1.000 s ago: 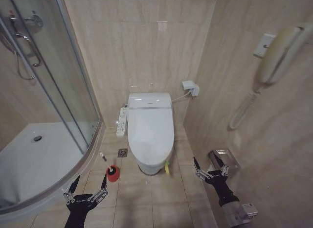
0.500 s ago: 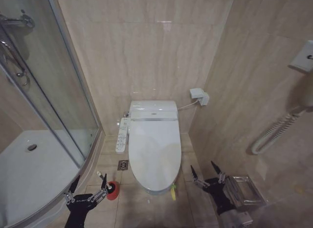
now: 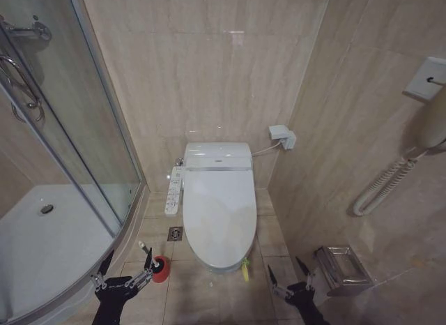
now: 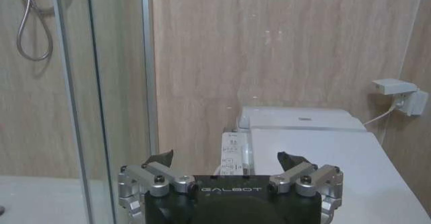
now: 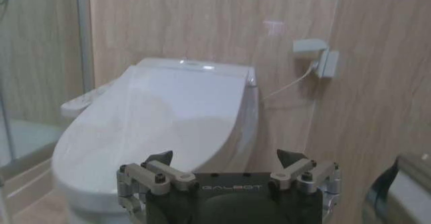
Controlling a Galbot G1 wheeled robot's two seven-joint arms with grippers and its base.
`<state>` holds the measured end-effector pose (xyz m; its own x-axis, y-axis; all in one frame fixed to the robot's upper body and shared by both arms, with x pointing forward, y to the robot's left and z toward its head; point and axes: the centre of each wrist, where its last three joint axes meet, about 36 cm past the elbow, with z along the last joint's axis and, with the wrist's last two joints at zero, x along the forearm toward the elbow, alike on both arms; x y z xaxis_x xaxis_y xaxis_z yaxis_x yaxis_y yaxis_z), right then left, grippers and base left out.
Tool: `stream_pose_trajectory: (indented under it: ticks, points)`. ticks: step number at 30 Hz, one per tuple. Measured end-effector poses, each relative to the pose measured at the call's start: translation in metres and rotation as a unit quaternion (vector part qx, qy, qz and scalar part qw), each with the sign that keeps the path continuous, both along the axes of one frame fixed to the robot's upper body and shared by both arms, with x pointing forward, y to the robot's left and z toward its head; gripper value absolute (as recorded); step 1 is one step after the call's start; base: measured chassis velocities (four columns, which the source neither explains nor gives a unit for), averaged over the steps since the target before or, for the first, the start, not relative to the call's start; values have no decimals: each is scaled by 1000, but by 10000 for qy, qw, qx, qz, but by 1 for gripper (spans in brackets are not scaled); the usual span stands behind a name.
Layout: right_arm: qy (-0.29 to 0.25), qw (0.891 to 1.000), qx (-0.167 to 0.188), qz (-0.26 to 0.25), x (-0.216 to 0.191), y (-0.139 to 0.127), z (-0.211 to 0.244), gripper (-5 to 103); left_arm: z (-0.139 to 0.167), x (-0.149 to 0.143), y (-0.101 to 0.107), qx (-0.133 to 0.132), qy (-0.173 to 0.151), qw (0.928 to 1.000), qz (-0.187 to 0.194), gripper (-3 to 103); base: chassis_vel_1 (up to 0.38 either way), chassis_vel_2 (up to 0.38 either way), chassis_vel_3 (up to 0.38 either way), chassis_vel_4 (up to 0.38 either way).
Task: Open the toilet lid, clean the toilet bowl with a toilet brush, close the toilet lid, and flush.
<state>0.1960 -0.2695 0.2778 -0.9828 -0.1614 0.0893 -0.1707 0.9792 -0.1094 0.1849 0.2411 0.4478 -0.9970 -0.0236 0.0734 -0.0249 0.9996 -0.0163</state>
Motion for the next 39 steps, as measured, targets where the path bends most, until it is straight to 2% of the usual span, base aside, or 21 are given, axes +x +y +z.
stream_pose_trajectory:
  ticks: [13,39]
  points:
    - [392,9989,-255,33,-19,17,-53,100,0,0,0,0,0,10000,0,100,0,0,0,0]
    - [784,9961,-53,-403,-10,82,-107,100,0,0,0,0,0,10000,0,100,0,0,0,0]
